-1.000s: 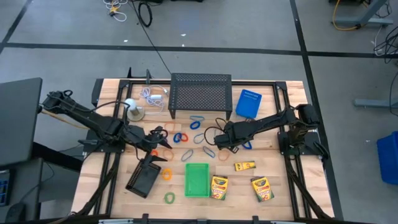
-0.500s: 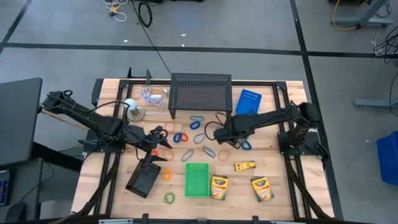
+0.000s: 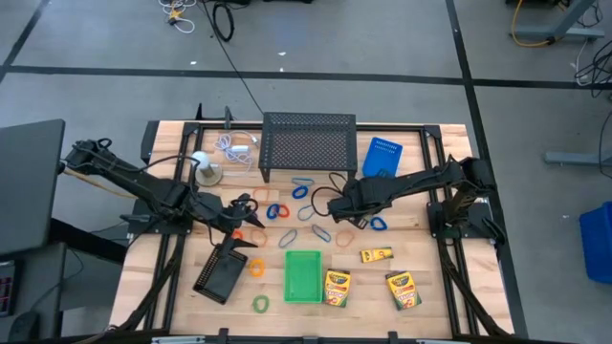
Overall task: Pick & Place Office Desk Supplies
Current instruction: Put the crayon box into the green bin
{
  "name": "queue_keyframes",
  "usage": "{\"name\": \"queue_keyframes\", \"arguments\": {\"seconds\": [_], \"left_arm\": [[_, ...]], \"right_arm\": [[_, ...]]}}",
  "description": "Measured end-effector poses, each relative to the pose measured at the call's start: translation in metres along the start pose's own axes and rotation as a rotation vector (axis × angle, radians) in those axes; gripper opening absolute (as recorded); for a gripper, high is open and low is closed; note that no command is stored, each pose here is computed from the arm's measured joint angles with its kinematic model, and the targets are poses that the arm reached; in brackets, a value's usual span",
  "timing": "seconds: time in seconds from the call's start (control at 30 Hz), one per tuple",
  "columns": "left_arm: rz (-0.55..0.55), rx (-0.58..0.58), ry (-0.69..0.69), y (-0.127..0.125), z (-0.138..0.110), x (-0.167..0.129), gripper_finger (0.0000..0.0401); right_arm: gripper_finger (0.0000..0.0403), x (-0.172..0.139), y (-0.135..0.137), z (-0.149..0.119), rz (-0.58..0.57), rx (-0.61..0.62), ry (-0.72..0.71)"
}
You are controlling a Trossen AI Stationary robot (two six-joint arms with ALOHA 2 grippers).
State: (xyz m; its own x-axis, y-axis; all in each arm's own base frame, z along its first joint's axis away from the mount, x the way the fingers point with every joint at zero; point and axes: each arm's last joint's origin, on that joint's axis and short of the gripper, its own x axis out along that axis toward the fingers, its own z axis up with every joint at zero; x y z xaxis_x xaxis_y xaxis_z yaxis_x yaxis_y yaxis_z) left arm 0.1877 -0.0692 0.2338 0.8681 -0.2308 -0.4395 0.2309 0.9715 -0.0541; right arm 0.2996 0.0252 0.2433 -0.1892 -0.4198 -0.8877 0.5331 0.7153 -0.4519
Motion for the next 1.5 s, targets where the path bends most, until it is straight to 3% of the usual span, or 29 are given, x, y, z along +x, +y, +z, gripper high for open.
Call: {"name": "queue_keyframes", "arguments": {"seconds": [0.43,1.1,1.5], "left_arm": [[0.000,-0.004,0.000,0.000,0.000,0.000,0.0283],[0.001,-0.008,0.004,0.000,-0.001,0.000,0.0283],[0.002,-0.008,0.005,0.000,-0.001,0.000,0.0283]], "right_arm": [[0.0000,0.000,0.004,0.005,0.022,0.008,-0.066],[0.0000,0.019,0.013,0.001,0.057,-0.020,-0.042],[0.0000,-0.002,0.011,0.002,0.090,-0.015,-0.105]]}}
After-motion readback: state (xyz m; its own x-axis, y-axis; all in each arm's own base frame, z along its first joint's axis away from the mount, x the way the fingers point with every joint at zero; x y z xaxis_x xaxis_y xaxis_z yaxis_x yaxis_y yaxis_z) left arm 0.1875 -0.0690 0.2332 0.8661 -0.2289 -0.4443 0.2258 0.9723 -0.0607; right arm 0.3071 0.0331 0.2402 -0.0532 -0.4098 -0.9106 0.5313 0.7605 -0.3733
